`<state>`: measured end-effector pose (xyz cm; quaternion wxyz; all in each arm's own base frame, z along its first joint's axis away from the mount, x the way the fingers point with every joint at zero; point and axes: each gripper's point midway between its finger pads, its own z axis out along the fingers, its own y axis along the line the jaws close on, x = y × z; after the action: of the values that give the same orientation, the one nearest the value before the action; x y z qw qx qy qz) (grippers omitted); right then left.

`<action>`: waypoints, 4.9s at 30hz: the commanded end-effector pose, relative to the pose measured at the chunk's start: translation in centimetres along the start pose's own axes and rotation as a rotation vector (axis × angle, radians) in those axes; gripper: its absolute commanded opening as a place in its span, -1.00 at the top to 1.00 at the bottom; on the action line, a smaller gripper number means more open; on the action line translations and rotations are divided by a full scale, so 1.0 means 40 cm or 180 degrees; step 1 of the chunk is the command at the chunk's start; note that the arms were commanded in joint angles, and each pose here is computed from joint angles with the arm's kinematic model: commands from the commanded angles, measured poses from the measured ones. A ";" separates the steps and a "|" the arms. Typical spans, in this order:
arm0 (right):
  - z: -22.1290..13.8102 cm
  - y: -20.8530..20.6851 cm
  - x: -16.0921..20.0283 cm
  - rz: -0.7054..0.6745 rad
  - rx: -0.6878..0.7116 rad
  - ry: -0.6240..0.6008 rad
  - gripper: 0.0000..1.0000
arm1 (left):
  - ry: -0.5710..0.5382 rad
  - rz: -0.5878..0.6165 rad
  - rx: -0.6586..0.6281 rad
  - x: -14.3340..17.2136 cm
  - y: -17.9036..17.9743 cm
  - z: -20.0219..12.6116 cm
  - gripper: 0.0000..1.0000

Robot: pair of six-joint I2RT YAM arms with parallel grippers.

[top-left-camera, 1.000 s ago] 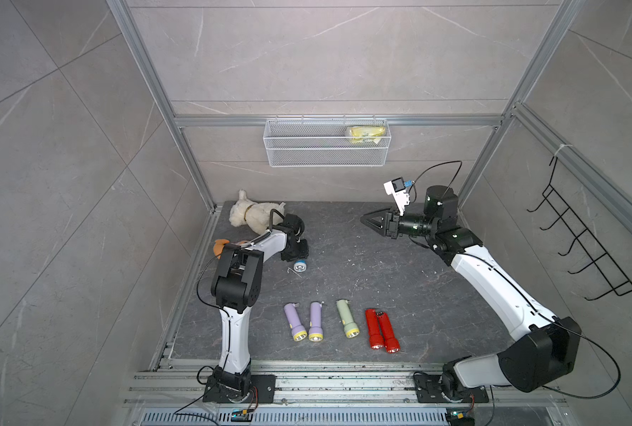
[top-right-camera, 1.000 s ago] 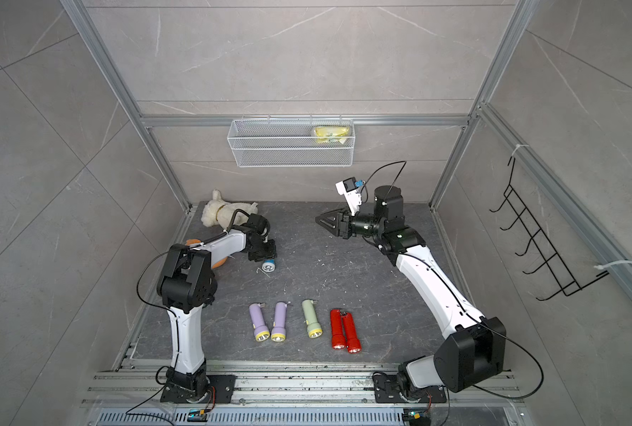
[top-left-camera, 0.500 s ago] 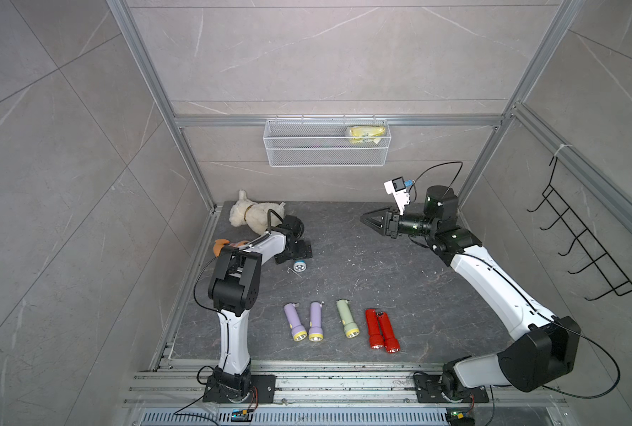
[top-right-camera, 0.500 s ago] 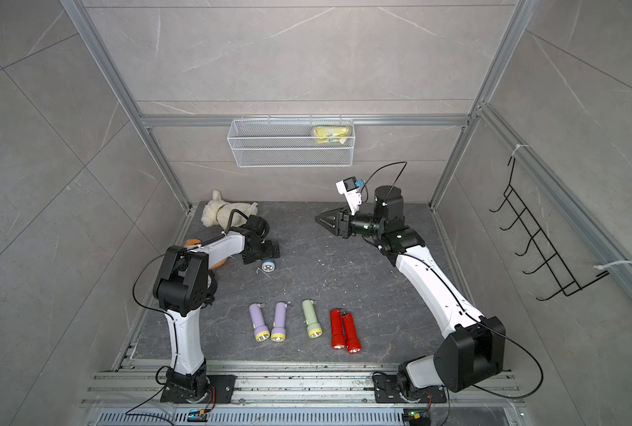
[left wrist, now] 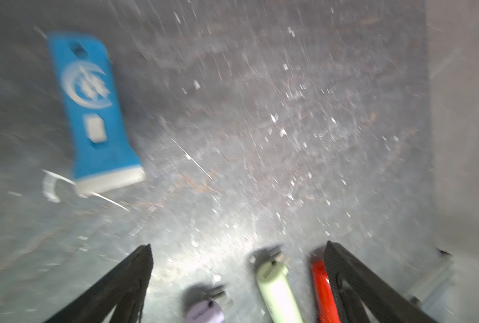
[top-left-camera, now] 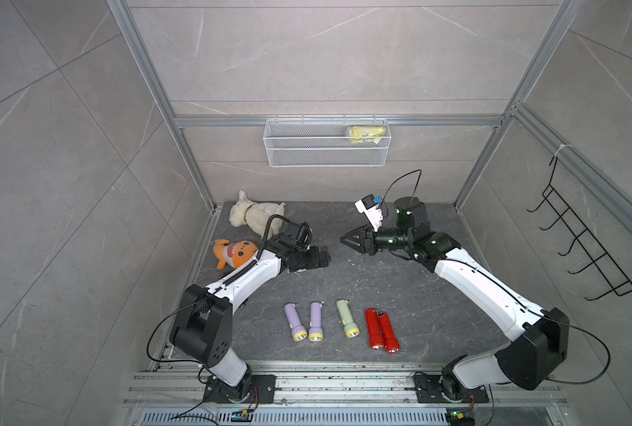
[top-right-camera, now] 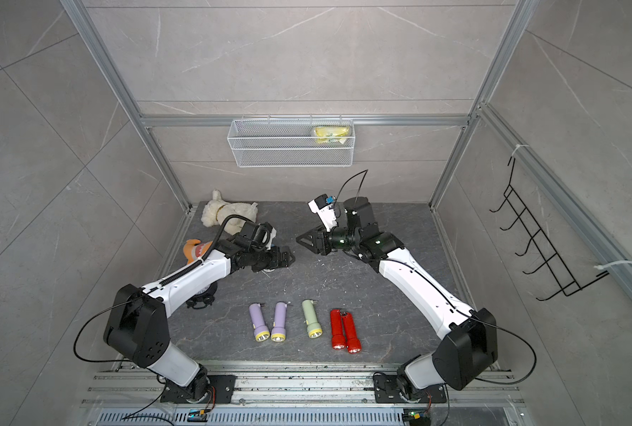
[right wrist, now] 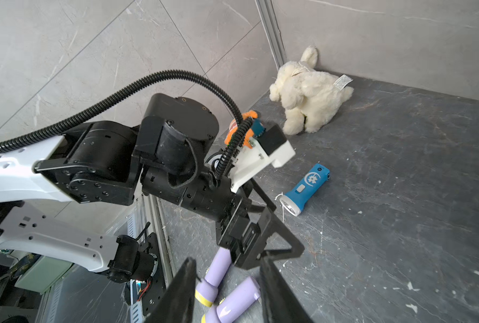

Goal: Close the plug at the bottom of the flashlight
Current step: Place the flashlight at the center of the board, then pick up the flashlight from the center of the board.

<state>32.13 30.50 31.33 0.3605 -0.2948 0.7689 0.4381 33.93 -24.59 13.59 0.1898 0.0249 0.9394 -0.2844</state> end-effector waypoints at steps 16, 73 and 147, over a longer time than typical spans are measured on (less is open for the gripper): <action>-0.042 0.010 0.004 -0.0120 0.0249 -0.0007 0.22 | -0.0833 -0.0332 -0.0981 0.016 0.142 -0.264 -1.00; 0.047 -0.038 0.062 0.0199 0.0151 0.0291 0.27 | 0.0662 -0.1320 -0.1671 0.452 0.294 -0.057 -0.65; -0.006 -0.010 -0.112 0.0025 -0.0763 -0.0277 0.26 | -0.1330 0.4432 0.0935 -0.092 -0.260 -0.358 1.00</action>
<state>35.96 30.91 32.19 0.3278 -0.2853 0.7173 0.5446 31.46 -24.69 29.48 0.4864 0.5739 0.6314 -0.1881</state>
